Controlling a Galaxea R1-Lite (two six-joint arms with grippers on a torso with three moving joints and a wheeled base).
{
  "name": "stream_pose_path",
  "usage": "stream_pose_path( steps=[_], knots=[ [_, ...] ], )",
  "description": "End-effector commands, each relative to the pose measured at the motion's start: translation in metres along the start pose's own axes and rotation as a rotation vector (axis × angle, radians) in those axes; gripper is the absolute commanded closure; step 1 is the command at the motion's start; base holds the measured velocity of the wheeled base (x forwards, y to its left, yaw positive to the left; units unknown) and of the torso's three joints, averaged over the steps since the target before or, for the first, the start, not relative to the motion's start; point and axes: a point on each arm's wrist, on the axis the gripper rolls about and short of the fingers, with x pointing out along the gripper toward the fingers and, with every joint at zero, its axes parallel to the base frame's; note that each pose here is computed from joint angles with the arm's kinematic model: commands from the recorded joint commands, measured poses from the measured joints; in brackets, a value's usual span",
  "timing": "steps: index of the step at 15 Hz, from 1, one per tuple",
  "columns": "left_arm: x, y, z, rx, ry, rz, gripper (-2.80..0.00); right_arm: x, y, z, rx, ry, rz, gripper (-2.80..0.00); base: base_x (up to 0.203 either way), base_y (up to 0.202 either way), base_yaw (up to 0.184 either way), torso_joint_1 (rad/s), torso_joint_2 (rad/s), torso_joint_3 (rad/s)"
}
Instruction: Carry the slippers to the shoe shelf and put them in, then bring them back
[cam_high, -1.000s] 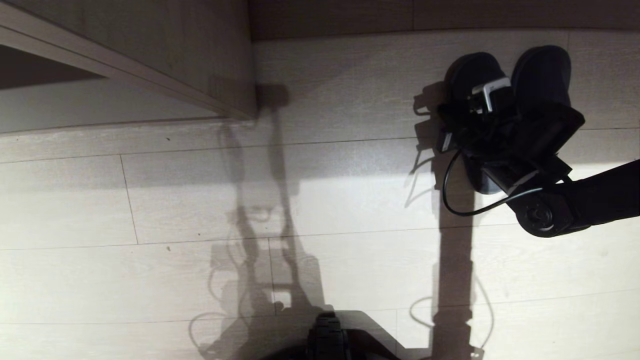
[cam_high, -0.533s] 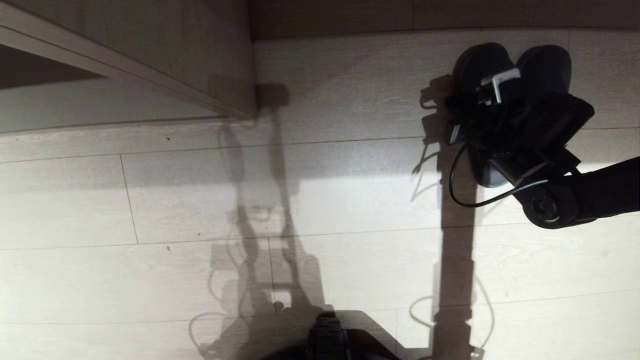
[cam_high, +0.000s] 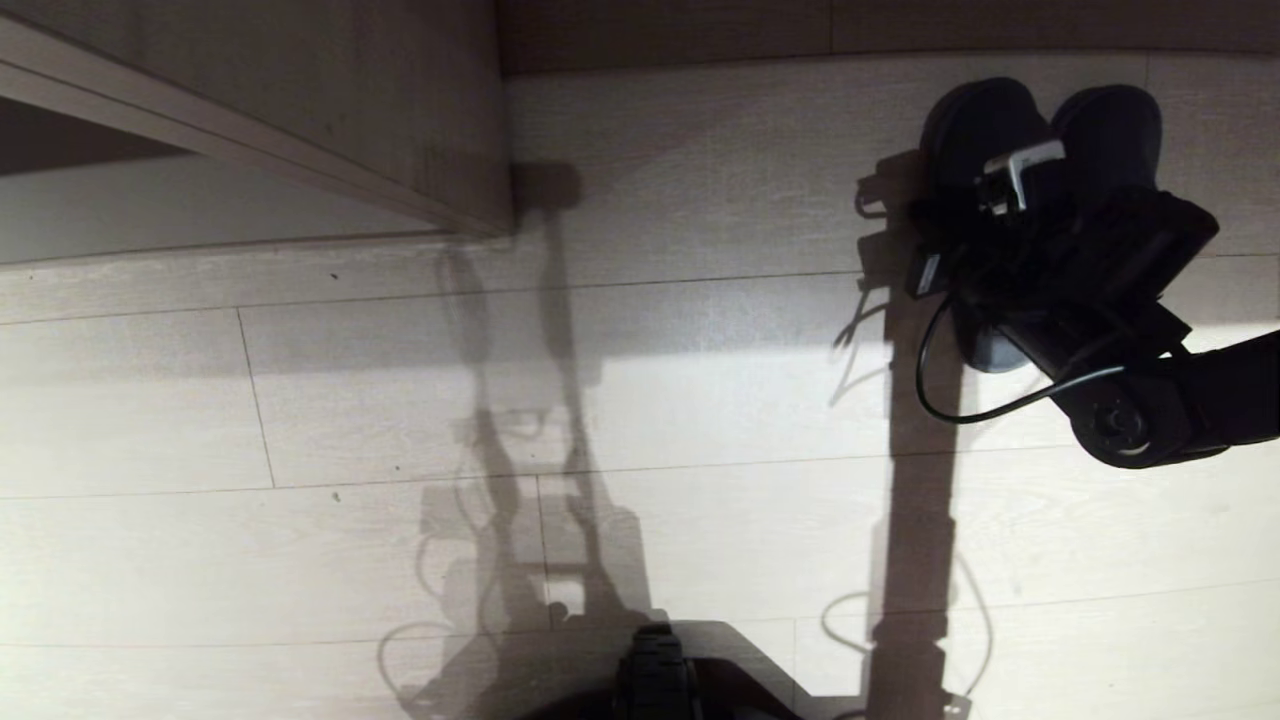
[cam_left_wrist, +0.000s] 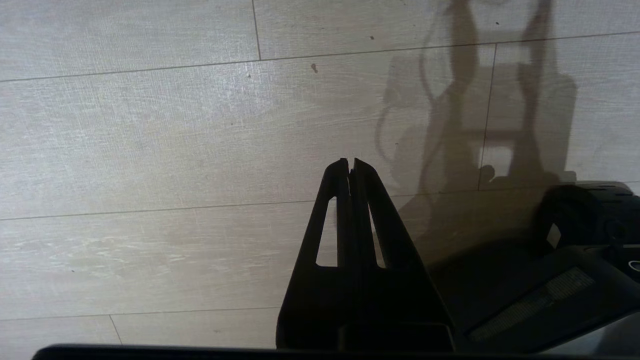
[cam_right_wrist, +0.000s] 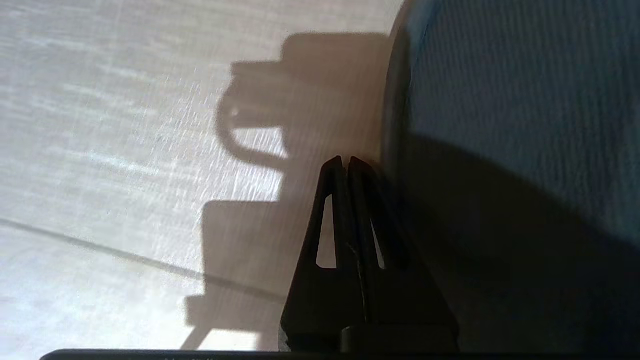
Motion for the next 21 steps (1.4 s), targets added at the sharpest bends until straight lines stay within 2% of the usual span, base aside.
stream_pose_path(
  steps=[1,6,10,13,16,21],
  knots=[
    [0.0,0.0,0.0,-0.001,-0.001,0.0,0.0,-0.01,0.004,0.02,0.018,-0.055,0.02,0.0,0.0,0.0,0.0,0.0,0.0,0.0],
    [0.0,0.0,0.0,-0.001,-0.001,0.0,0.0,-0.023,0.005,0.045,0.024,-0.108,0.033,0.0,0.0,0.0,0.0,0.0,0.0,0.0],
    [0.0,0.0,0.0,-0.001,-0.001,0.0,0.0,-0.054,-0.003,0.08,0.029,-0.169,0.02,0.0,0.0,0.0,0.0,0.0,0.0,0.0],
    [0.0,0.0,0.0,-0.001,-0.001,0.0,0.0,-0.106,-0.007,0.104,0.052,-0.197,0.014,0.0,0.0,0.0,0.0,0.0,0.0,0.0],
    [0.0,0.0,0.0,-0.001,-0.001,0.0,0.0,-0.171,-0.007,0.111,0.061,-0.197,0.011,0.0,0.0,0.0,0.0,0.0,0.0,0.0],
    [0.0,0.0,0.0,-0.002,-0.001,0.001,0.0,-0.266,-0.005,0.12,0.06,-0.25,-0.006,0.0,0.0,0.0,0.0,0.0,0.0,0.0]
  ],
)
